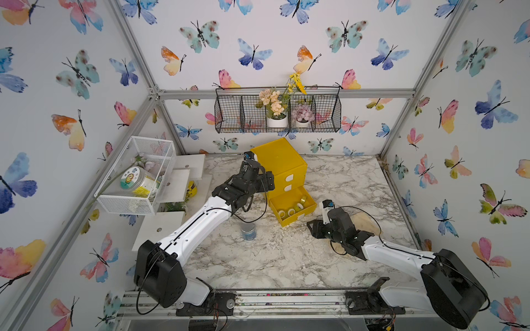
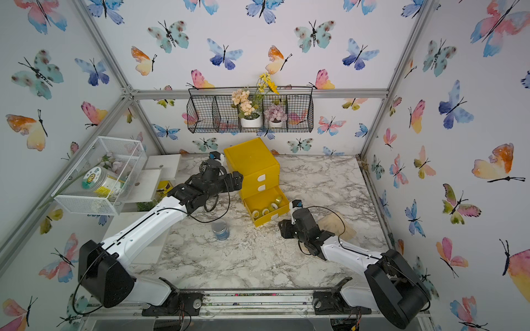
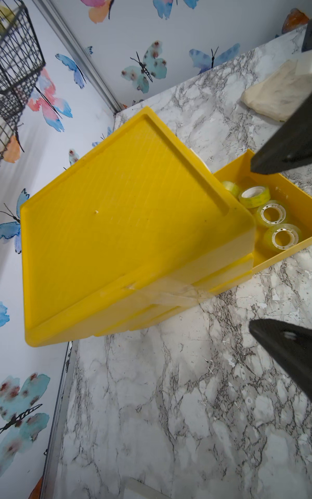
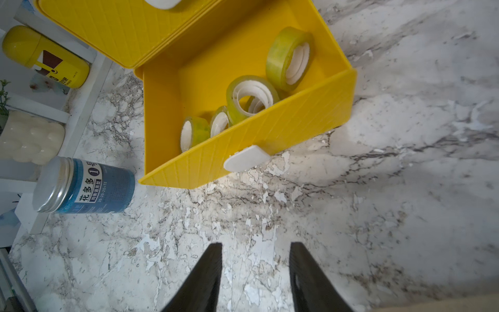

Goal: Place the transparent tape into the drawer according to color
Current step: Close the drawer in the storage box.

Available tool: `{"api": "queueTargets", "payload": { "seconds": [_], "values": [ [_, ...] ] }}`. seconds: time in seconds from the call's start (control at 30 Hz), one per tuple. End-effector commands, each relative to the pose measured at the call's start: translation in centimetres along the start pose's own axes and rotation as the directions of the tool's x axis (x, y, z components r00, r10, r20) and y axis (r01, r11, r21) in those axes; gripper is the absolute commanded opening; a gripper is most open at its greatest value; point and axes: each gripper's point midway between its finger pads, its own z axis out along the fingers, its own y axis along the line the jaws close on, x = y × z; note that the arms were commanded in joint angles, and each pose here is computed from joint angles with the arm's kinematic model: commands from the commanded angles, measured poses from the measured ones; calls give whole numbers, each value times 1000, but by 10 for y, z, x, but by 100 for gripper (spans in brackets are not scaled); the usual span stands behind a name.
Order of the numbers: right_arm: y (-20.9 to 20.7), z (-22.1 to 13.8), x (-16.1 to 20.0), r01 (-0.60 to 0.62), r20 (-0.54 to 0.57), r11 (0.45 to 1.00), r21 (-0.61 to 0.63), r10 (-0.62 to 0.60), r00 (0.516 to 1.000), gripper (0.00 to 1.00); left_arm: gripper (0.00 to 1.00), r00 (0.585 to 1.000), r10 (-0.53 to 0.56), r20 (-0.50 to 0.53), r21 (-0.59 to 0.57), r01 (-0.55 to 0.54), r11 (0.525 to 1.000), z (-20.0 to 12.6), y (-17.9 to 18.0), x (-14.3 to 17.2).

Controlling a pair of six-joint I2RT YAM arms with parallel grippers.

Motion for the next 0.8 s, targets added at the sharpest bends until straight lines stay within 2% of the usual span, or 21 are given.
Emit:
{"api": "queueTargets", "payload": {
  "seconds": [0.0,0.2,0.77],
  "values": [
    [7,6,-1,-16,16,998,-55,17,1000,44,80,1000,31,5,-46,-30,998,14,7,-6],
    [8,25,-2,-14,2,998,-59,14,1000,42,78,997,43,-61,-79,-47,996,30,14,9],
    [33,81,-53,34,70,997,-75,-29,997,42,78,993,51,-110,-84,-60,995,41,20,28]
  ]
}}
